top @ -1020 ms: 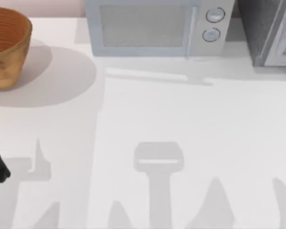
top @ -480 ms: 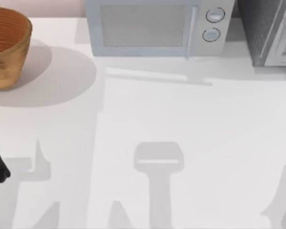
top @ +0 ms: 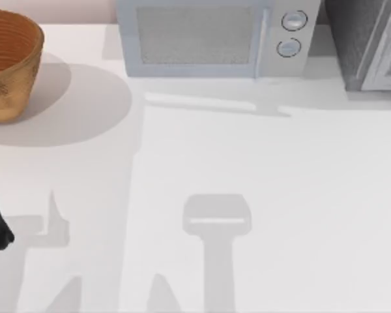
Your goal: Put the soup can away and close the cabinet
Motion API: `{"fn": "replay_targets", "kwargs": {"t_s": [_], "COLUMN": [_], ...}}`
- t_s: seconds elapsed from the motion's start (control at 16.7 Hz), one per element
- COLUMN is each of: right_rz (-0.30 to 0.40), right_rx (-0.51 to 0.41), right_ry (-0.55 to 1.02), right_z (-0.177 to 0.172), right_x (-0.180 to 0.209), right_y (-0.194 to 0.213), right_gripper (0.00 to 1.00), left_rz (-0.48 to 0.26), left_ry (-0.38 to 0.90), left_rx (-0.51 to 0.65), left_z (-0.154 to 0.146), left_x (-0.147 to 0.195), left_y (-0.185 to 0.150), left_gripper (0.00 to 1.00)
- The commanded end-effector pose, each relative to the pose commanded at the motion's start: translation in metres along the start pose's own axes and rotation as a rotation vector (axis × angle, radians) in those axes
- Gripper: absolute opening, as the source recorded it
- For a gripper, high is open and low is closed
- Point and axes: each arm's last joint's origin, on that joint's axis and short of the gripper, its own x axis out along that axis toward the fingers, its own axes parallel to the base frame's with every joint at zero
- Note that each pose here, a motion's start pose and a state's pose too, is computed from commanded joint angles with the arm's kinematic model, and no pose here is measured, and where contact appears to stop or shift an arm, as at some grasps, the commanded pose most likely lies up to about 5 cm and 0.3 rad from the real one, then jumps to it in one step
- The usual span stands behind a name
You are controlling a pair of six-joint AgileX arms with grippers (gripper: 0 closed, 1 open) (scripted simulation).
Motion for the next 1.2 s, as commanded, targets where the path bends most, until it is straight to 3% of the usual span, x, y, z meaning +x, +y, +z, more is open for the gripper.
{"fn": "replay_targets", "kwargs": {"t_s": [0.54, 0.84, 1.2], "right_rz": [-0.022, -0.052, -0.008], "right_rx": [-0.027, -0.099, -0.051], "right_ry": [-0.014, -0.049, -0.025], "right_z": [0.007, 0.050, 0.120], "right_x": [-0.001, 0.009, 0.029], "right_y": [-0.008, -0.038, -0.068], "right_gripper": [1.00, 1.00, 1.00], "left_rz": [0.000, 0.000, 0.000], "left_ry": [0.000, 0.000, 0.000], "left_rx": [0.000, 0.000, 0.000], "left_z": [0.000, 0.000, 0.000], "left_x": [0.000, 0.000, 0.000], "left_y": [0.000, 0.000, 0.000], "left_gripper": [1.00, 1.00, 1.00]}}
